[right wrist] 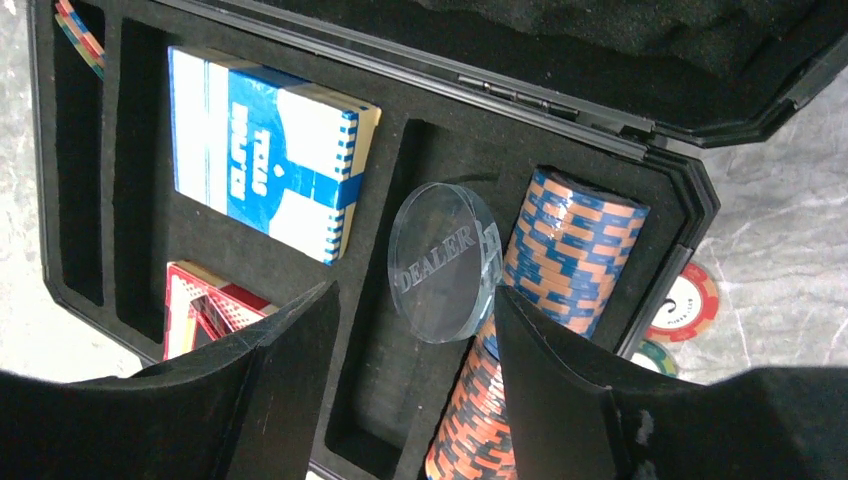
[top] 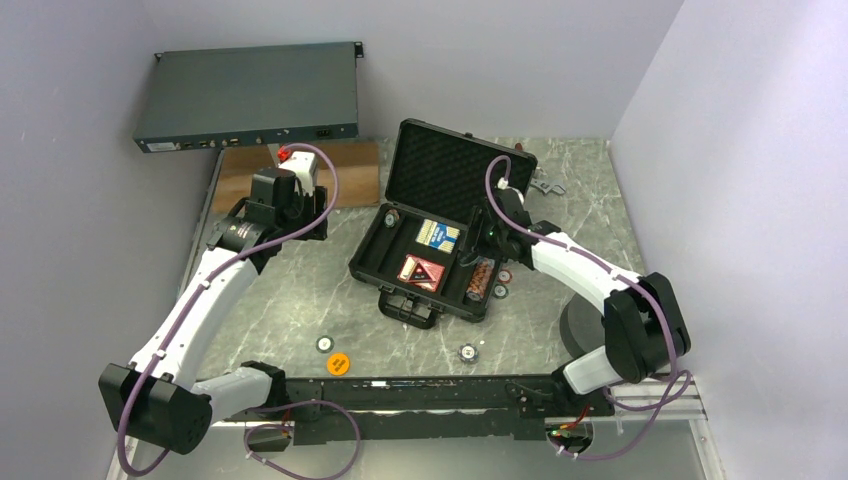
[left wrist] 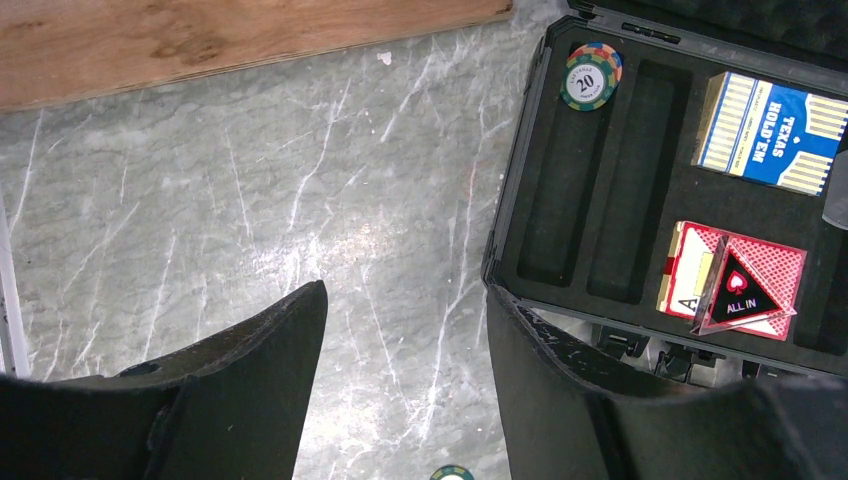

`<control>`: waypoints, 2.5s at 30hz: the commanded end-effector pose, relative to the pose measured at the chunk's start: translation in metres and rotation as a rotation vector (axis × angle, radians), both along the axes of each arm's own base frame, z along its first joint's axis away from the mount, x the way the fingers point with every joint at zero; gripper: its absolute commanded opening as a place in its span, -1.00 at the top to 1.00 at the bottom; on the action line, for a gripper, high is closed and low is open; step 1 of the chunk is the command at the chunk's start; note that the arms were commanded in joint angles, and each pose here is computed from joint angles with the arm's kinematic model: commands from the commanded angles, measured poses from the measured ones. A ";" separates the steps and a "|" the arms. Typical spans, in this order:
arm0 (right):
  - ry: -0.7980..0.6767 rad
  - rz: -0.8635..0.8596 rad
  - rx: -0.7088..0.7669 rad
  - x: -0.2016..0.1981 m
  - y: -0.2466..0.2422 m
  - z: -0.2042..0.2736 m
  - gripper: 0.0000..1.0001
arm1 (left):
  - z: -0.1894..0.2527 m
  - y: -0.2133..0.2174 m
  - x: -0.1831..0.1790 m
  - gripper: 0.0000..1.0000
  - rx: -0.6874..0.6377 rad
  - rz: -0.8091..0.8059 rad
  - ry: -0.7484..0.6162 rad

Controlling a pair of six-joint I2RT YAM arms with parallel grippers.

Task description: Pack up texas hold em set

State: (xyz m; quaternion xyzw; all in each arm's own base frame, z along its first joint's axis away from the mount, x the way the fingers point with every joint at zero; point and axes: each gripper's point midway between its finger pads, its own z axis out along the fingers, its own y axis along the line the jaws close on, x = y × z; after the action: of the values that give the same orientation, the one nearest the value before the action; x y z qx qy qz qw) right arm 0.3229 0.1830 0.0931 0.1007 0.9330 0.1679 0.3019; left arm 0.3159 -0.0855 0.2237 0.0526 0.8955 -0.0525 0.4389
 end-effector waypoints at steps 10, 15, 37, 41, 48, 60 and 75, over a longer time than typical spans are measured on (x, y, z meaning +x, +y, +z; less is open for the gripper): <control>-0.098 0.110 0.130 0.009 0.027 0.021 -0.22 | 0.008 0.001 0.000 -0.30 0.009 0.000 -0.029; -0.146 0.157 0.177 0.015 0.039 0.037 -0.21 | 0.007 0.000 0.000 -0.30 0.011 0.000 -0.025; -0.199 0.364 0.189 0.022 0.098 0.074 -0.20 | 0.006 -0.001 0.000 -0.30 0.012 -0.004 -0.019; -0.205 0.316 0.116 0.023 0.082 0.082 -0.21 | 0.007 -0.003 0.000 -0.30 0.006 -0.012 -0.019; -0.179 0.104 0.004 0.025 0.044 0.090 -0.27 | 0.006 -0.003 0.000 -0.30 0.006 -0.013 -0.016; -0.026 -0.081 -0.150 0.032 0.018 0.051 -0.07 | 0.006 -0.003 0.000 -0.30 0.009 -0.013 -0.015; 0.073 -0.004 -0.156 0.026 0.032 0.007 -0.08 | 0.007 -0.004 -0.001 -0.30 0.009 -0.018 -0.017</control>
State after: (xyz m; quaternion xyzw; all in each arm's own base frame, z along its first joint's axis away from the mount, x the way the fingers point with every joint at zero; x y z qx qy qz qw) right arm 0.3455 0.2101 0.0982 0.0917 0.9543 0.0850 0.2715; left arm 0.3125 -0.0873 0.2211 0.0607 0.8982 -0.0492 0.4327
